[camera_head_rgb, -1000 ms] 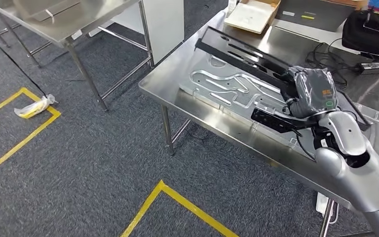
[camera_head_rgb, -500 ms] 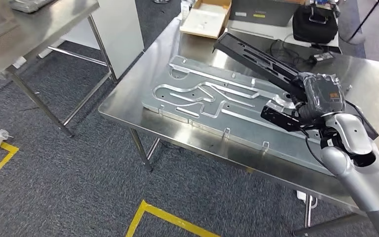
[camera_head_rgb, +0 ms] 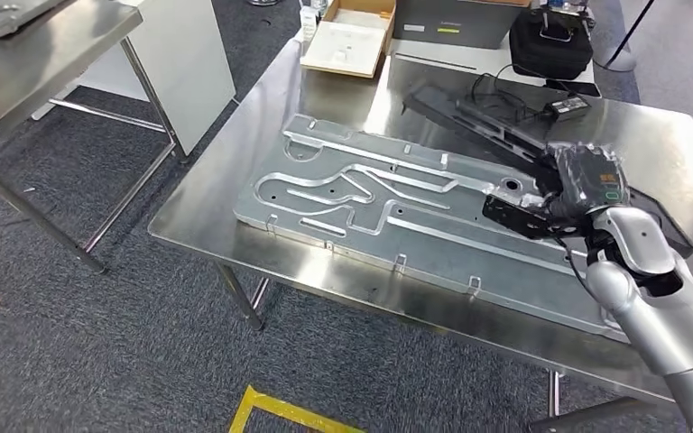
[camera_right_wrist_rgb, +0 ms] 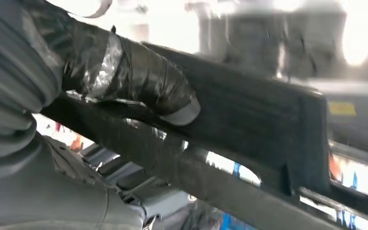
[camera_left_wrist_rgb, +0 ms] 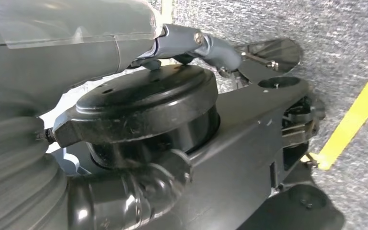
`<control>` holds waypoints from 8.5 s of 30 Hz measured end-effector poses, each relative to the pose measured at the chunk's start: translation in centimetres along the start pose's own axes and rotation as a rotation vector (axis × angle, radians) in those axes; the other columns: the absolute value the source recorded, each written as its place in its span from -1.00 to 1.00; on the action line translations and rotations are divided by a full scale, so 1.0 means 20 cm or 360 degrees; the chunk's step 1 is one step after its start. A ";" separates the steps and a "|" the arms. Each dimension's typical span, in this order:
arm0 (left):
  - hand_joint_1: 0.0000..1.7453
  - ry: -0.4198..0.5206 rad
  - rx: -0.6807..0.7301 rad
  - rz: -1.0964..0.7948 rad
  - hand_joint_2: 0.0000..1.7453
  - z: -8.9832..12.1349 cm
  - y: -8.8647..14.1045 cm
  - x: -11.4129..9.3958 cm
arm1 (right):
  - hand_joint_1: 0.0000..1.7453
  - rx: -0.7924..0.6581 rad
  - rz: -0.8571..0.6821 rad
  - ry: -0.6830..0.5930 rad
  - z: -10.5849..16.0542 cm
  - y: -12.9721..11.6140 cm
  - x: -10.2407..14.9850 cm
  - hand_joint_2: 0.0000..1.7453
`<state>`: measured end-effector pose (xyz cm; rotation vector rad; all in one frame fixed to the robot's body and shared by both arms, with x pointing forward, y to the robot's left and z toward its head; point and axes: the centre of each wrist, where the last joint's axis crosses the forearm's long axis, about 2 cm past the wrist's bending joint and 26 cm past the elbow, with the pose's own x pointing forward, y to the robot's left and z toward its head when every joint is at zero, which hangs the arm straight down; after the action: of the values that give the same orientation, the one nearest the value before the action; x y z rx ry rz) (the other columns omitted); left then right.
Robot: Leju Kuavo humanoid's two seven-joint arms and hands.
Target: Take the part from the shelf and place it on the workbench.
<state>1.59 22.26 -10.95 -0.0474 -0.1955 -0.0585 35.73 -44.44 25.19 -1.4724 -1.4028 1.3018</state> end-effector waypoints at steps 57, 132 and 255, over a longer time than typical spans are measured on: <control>-1.00 0.0049 -0.0014 0.0030 -1.00 0.00 0.02 0.00 | -1.00 -0.0441 -0.0085 -0.0748 -0.14 -0.05 1.05 -1.00; -1.00 0.0008 -0.0025 0.0006 -1.00 -0.01 -0.02 0.08 | -1.00 -0.0668 -0.0461 -0.1304 0.26 -0.28 1.59 1.00; -1.00 -0.0044 0.0017 0.0021 -1.00 0.00 -0.01 0.04 | -1.00 -0.0469 -0.0470 -0.1506 0.22 -0.27 1.63 -1.00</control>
<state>2.44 21.96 -10.85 -0.0392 -0.2234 -0.0438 27.00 -12.43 23.09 -0.7318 -2.3818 1.7286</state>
